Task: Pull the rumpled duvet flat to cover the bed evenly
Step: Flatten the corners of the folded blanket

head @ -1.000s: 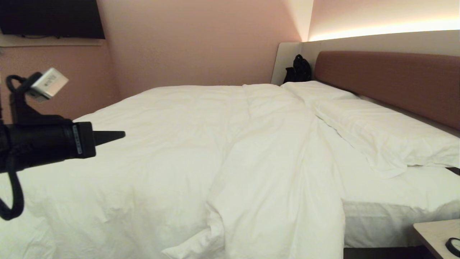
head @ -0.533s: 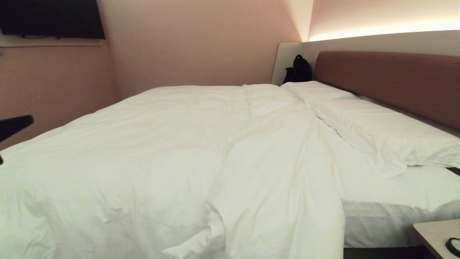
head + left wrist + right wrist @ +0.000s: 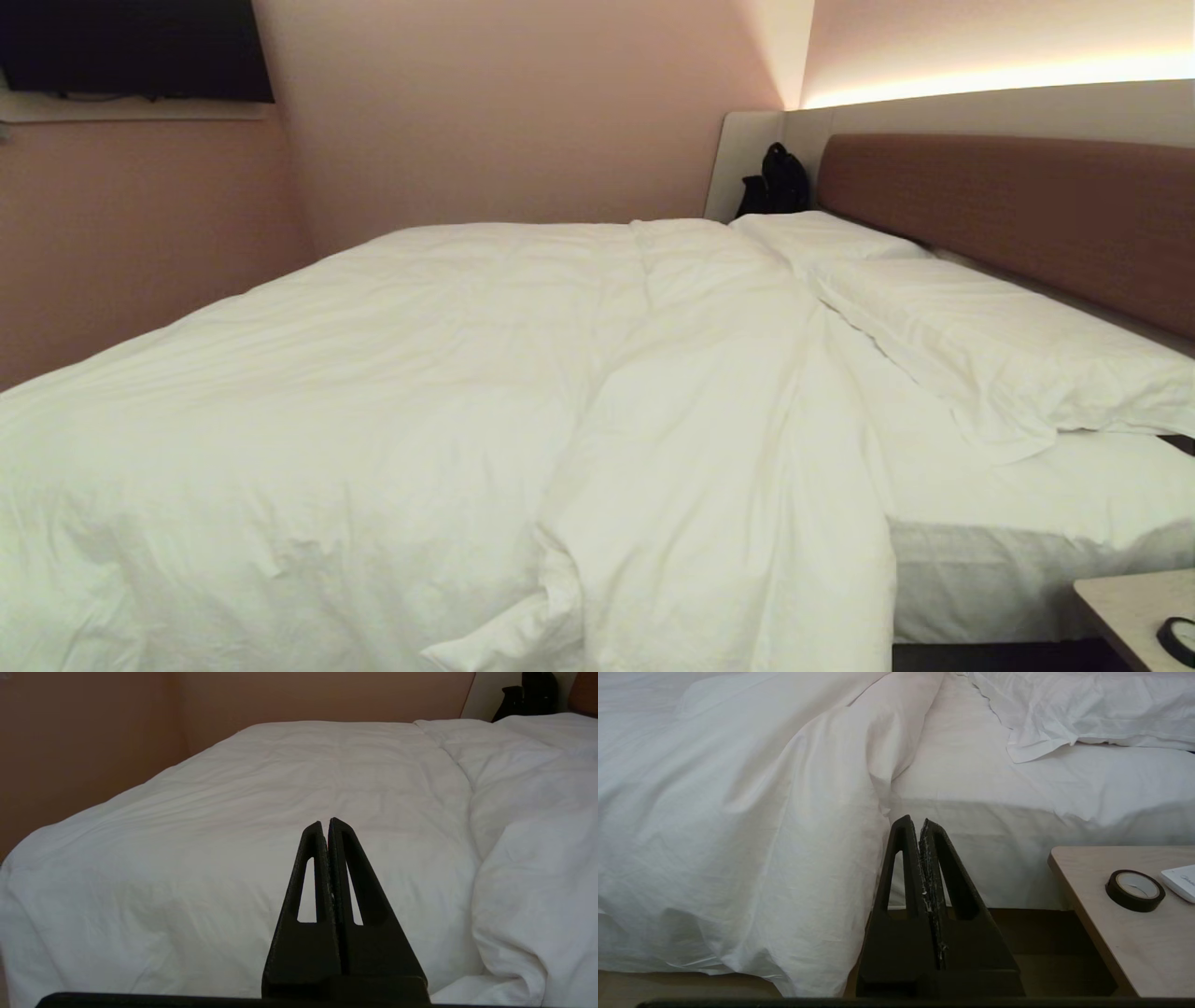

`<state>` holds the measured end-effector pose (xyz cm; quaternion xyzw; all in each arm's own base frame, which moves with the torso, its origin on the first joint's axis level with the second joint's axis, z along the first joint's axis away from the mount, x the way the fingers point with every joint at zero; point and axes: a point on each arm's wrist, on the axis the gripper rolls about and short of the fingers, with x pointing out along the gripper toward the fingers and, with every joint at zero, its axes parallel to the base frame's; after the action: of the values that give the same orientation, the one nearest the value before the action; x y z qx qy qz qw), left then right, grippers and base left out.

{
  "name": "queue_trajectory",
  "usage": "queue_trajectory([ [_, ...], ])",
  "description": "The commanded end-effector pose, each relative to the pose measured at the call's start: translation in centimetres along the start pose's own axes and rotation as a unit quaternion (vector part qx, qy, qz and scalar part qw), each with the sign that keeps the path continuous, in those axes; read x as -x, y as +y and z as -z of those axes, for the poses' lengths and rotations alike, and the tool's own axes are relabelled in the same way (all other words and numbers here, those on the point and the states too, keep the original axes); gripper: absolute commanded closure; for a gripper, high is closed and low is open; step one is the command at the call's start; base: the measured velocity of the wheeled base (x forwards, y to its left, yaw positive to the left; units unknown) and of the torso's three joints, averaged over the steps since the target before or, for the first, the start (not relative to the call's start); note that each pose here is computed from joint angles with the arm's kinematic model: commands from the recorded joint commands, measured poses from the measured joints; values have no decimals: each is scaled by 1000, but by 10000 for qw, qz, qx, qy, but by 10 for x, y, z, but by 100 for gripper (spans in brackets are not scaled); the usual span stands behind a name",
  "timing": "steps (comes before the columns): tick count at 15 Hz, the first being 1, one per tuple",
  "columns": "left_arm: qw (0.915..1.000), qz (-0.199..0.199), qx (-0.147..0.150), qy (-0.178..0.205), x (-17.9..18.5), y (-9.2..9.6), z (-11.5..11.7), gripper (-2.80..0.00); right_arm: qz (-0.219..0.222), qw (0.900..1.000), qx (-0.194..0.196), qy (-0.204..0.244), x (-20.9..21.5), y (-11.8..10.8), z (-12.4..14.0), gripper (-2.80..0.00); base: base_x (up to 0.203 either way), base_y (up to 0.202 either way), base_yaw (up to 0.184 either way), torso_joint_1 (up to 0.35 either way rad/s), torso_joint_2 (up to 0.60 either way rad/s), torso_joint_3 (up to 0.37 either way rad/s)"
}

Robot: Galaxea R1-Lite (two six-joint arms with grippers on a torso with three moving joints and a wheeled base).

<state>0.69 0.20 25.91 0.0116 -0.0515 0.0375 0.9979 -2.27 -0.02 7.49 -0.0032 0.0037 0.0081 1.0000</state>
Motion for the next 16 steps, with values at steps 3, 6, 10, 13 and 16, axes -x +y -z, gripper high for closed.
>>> queue_trajectory([
  [3, 10000, -4, 6, -54, 37, 3, 33, 0, -4, 10000, 6, 1, 0, 0, 0, 0, 0, 0, 0, 0, 0, 0],
  [6, 10000, 14, 12, -56, 48, 3, 59, 0, -4, 10000, -1, 1, 0, 0, 0, 0, 0, 0, 0, 0, 0, 0],
  [10, 9998, 13, 94, -202, 58, 3, 74, 0, -4, 10000, 7, 1, 0, 0, 0, 0, 0, 0, 0, 0, 0, 0],
  [13, 9993, 12, 99, -357, 66, 3, 84, 0, -4, 10000, -1, 1, 0, 0, 0, 0, 0, 0, 0, 0, 0, 0],
  [16, 9981, 188, 78, -575, 75, 3, 99, 0, -4, 10000, -1, 1, 0, 0, 0, 0, 0, 0, 0, 0, 0, 0],
])
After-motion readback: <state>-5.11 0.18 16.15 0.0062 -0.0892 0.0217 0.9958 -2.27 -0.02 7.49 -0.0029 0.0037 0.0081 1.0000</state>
